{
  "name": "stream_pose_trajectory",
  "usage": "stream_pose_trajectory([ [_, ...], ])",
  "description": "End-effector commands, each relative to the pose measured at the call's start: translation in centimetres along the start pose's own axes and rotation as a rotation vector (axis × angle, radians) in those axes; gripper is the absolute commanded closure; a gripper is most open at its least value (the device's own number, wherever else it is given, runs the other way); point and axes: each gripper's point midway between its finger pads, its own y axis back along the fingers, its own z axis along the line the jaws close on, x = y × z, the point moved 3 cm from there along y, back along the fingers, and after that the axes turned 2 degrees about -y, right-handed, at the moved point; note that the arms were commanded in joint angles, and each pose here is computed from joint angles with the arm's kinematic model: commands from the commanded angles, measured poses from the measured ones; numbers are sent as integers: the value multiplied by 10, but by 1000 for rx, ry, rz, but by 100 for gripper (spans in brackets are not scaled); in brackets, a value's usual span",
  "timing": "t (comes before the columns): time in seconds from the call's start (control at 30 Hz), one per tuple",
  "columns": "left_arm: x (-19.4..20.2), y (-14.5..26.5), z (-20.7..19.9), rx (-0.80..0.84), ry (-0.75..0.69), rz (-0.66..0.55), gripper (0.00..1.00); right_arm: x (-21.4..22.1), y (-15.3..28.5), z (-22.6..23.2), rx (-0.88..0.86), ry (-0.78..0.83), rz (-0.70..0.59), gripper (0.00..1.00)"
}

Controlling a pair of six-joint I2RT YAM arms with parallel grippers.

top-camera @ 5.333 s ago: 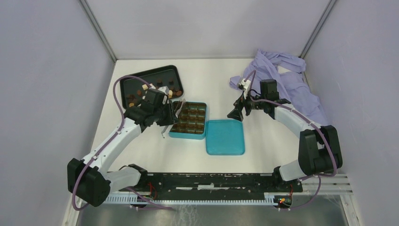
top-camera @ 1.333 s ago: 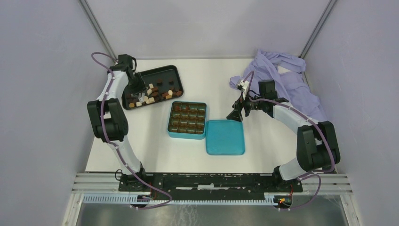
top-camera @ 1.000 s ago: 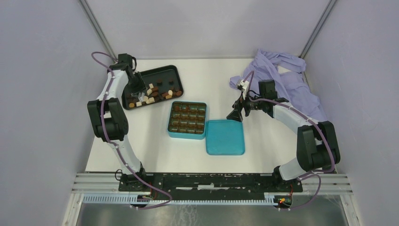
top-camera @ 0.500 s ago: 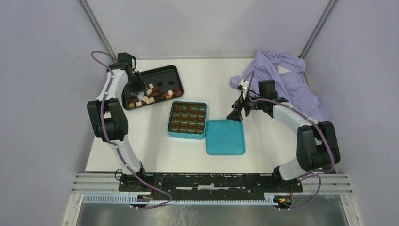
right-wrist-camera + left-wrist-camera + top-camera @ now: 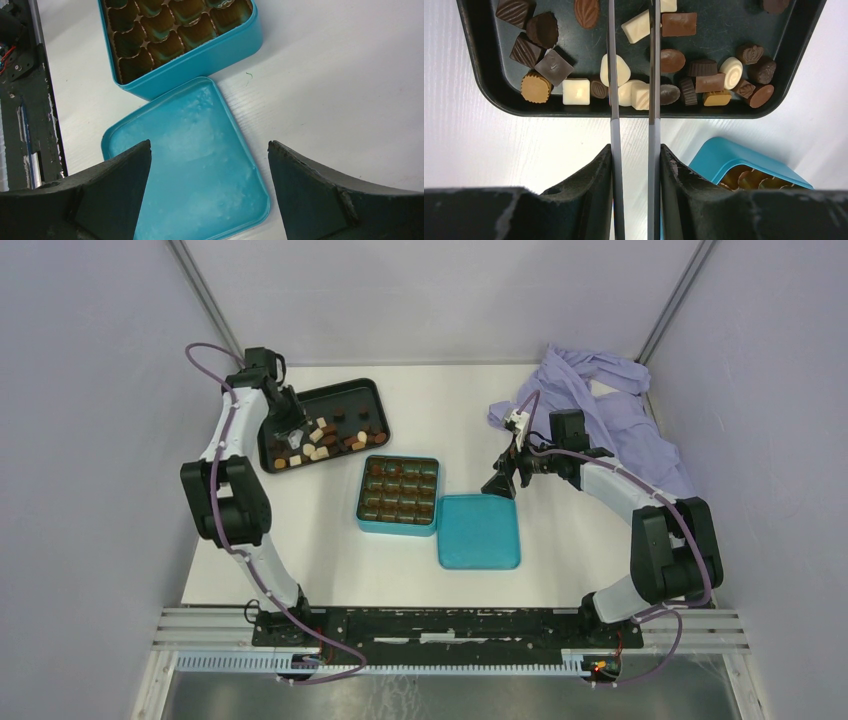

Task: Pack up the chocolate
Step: Pick up the fake chocolate from the plate, then place the fake chocolate in the packing box.

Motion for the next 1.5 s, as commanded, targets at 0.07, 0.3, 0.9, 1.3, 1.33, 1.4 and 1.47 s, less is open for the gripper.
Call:
stream_pose_trajectory([
  [0.07,-19,34,-6,41,-51,-127,98,-16,2,0,0,43,-38,8],
  [0.3,-13,57,-19,139,-44,-173,98,-16,1,0,-6,41,-41,8],
  [0.9,36,153,-51,476,-29,-347,98,-25,8,2,6,68,-39,8],
  [1.3,100,188,-65,672,-25,-346,98,-19,9,0,33,74,-21,8],
  [1.33,104,191,-66,687,-23,-352,98,-18,9,0,35,73,-18,8],
  [1.4,113,198,-67,711,-19,-368,98,-17,9,-1,38,72,-15,8],
  [1.47,119,204,-68,730,-17,-380,98,-16,8,-2,41,71,-10,8],
])
